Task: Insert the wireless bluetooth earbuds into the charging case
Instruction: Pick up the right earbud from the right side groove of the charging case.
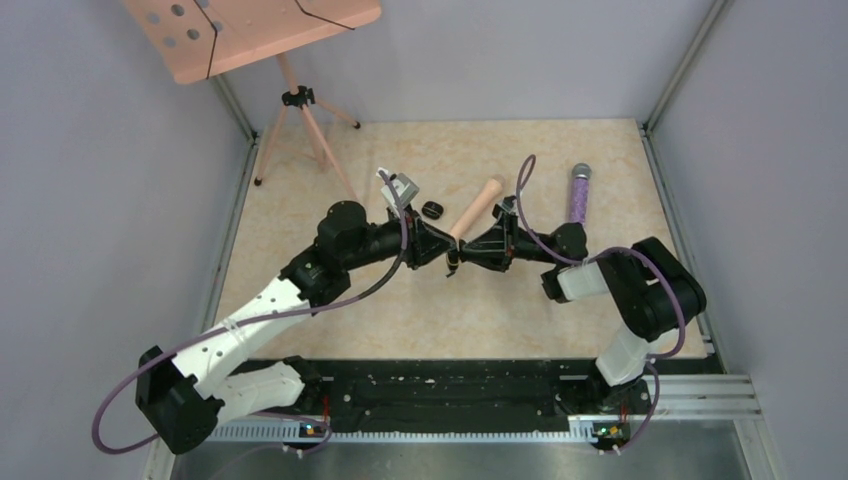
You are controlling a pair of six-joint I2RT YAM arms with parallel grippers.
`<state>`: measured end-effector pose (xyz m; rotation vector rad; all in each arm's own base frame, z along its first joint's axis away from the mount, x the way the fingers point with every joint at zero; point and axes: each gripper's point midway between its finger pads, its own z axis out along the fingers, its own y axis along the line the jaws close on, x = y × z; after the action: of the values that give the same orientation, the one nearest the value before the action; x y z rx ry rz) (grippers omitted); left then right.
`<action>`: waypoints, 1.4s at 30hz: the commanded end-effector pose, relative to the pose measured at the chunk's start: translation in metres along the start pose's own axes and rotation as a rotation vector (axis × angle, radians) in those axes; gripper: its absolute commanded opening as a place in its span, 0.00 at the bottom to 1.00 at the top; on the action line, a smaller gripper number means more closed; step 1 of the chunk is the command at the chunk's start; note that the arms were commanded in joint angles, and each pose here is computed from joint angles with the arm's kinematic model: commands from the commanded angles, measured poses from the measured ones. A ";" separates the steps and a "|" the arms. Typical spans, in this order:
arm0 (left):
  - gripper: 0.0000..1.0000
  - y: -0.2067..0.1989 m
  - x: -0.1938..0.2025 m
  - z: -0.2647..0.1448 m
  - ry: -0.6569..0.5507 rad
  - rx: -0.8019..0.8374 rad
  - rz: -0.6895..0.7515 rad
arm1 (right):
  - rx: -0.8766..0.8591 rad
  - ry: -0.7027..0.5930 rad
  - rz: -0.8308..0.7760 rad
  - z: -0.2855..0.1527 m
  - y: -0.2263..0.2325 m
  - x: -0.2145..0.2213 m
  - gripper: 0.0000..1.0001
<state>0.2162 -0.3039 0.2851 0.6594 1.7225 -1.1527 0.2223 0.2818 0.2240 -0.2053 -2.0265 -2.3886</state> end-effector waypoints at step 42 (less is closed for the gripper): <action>0.12 -0.007 -0.074 0.005 -0.313 0.015 0.133 | -0.249 -0.073 -0.167 -0.002 0.090 -0.011 0.00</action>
<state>0.2503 -0.3096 0.3283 0.5702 1.4809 -1.0804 0.2537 0.2760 0.2713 -0.3254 -1.9234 -2.5222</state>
